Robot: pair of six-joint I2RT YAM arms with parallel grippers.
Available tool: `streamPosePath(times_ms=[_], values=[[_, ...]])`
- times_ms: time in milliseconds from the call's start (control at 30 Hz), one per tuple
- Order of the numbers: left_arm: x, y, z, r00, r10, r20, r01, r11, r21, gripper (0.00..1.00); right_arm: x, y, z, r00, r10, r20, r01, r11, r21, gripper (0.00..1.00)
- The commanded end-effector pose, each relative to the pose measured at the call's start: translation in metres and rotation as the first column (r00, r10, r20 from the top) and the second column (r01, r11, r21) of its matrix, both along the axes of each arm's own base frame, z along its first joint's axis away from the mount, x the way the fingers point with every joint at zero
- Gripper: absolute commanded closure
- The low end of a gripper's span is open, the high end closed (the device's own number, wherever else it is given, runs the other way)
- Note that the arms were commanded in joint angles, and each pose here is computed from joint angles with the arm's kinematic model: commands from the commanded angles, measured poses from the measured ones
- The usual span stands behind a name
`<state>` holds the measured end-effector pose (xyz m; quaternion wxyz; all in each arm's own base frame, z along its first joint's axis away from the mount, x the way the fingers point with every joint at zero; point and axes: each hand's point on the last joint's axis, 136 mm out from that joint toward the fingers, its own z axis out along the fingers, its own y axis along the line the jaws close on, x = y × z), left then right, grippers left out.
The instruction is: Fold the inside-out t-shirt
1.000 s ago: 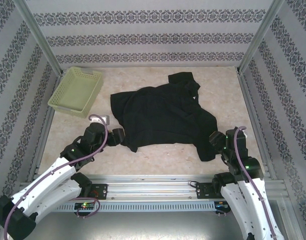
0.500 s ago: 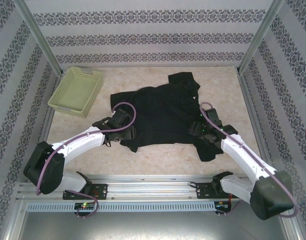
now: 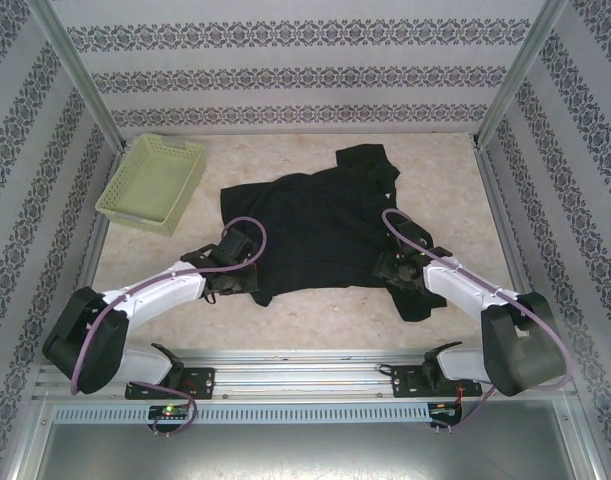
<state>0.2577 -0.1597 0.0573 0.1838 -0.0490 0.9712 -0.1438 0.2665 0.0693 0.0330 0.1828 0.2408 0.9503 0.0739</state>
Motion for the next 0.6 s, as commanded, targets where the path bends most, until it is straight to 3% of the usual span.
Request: streamPosePath(times_ms=[0, 100, 200, 267, 400, 467, 567], values=[[0.033, 0.016, 0.067, 0.976, 0.022, 0.216, -0.014, 0.999, -0.039, 1.0, -0.002, -0.019, -0.008, 0.996, -0.092, -0.008, 0.092, 0.995, -0.027, 0.38], [0.048, 0.025, 0.128, 0.908, 0.034, 0.418, 0.0, 0.997, -0.08, 1.0, -0.002, -0.023, -0.008, 0.995, -0.1, -0.003, 0.1, 0.994, -0.035, 0.38], [0.054, 0.026, 0.152, 0.866, 0.023, 0.5, 0.02, 0.996, -0.082, 0.89, -0.001, -0.019, -0.009, 0.996, -0.088, -0.009, 0.088, 0.996, -0.014, 0.38], [0.058, 0.031, 0.137, 0.892, 0.038, 0.451, -0.017, 0.999, -0.05, 0.84, 0.0, -0.015, -0.009, 0.997, -0.08, -0.002, 0.08, 0.997, -0.001, 0.38], [0.054, 0.052, 0.09, 0.953, 0.108, 0.284, -0.129, 0.99, 0.058, 0.46, 0.0, -0.01, -0.004, 0.998, -0.062, 0.019, 0.062, 0.998, 0.015, 0.37], [0.046, 0.062, 0.074, 0.961, 0.147, 0.235, -0.172, 0.981, 0.094, 0.35, -0.001, -0.007, 0.0, 0.999, -0.044, 0.03, 0.044, 0.999, 0.016, 0.37], [0.031, 0.052, 0.057, 0.971, 0.145, 0.188, -0.152, 0.988, 0.026, 0.28, -0.004, -0.012, 0.007, 0.999, -0.032, 0.04, 0.033, 0.999, -0.023, 0.36]])
